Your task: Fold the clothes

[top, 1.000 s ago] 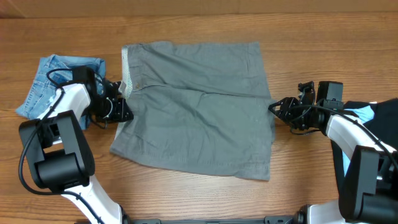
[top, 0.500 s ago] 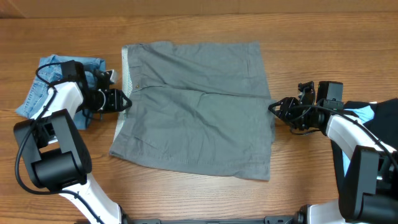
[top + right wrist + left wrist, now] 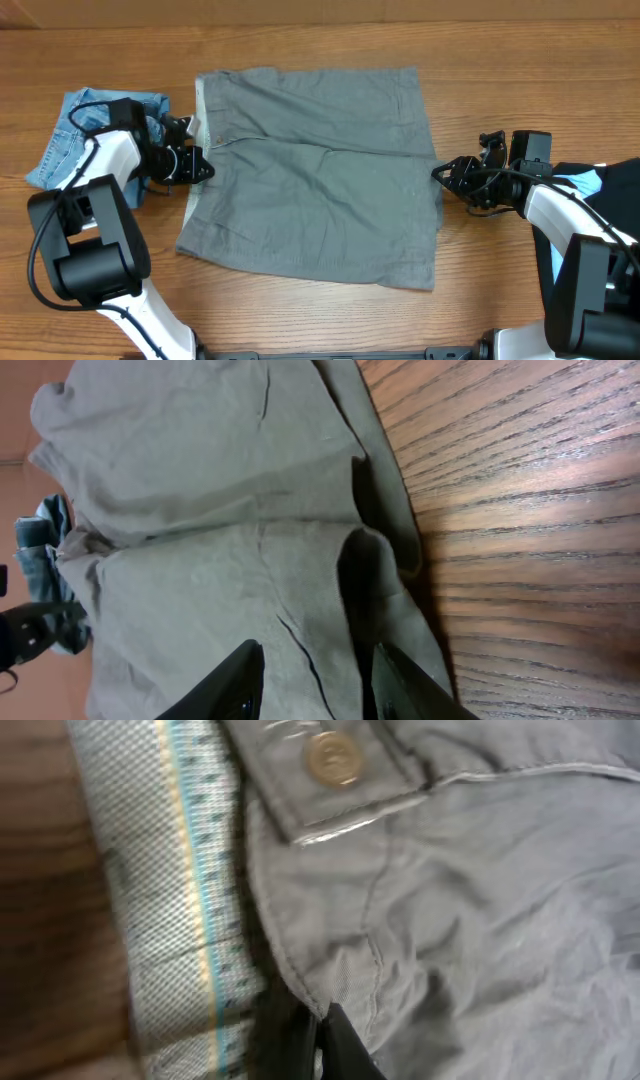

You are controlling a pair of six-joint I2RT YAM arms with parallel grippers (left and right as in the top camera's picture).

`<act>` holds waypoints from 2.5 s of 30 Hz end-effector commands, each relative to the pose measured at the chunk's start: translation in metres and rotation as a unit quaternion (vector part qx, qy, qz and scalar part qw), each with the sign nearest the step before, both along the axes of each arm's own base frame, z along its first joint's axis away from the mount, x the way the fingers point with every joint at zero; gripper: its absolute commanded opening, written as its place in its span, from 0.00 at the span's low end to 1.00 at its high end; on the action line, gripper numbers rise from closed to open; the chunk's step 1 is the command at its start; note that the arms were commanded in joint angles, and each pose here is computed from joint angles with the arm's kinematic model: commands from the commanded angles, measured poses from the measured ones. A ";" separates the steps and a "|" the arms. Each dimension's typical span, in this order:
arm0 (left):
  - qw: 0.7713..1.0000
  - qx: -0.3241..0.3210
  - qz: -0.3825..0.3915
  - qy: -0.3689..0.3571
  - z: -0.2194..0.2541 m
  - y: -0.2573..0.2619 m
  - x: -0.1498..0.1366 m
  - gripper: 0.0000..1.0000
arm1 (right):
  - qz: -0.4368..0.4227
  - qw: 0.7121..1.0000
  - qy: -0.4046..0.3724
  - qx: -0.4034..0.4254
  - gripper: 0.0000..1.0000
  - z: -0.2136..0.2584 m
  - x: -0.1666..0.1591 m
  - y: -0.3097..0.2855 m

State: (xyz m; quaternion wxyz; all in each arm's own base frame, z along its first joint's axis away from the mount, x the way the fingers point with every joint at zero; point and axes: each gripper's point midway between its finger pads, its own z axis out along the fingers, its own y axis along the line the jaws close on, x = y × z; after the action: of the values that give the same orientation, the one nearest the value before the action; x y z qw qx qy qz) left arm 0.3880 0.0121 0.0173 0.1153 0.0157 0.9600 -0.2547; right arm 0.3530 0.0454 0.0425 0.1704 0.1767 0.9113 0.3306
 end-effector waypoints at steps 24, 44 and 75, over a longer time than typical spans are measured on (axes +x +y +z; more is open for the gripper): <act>0.995 0.015 0.090 0.026 0.051 0.055 -0.027 0.06 | 0.109 0.992 -0.052 -0.027 0.53 0.002 -0.001 0.036; 0.994 0.034 0.093 0.052 0.046 0.060 -0.038 0.05 | 0.053 0.995 -0.082 0.020 0.31 0.012 0.035 0.055; 0.991 0.021 0.120 0.059 0.053 0.067 -0.039 0.54 | 0.121 0.974 0.189 -0.014 0.53 -0.004 -0.100 0.041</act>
State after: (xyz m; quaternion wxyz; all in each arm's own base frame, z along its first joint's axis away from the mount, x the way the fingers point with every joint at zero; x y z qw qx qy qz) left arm 0.3390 0.0772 0.0528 0.0612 -0.1108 0.9699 -0.2081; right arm 0.2647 0.0832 0.0431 -0.0422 0.1608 0.9301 0.3275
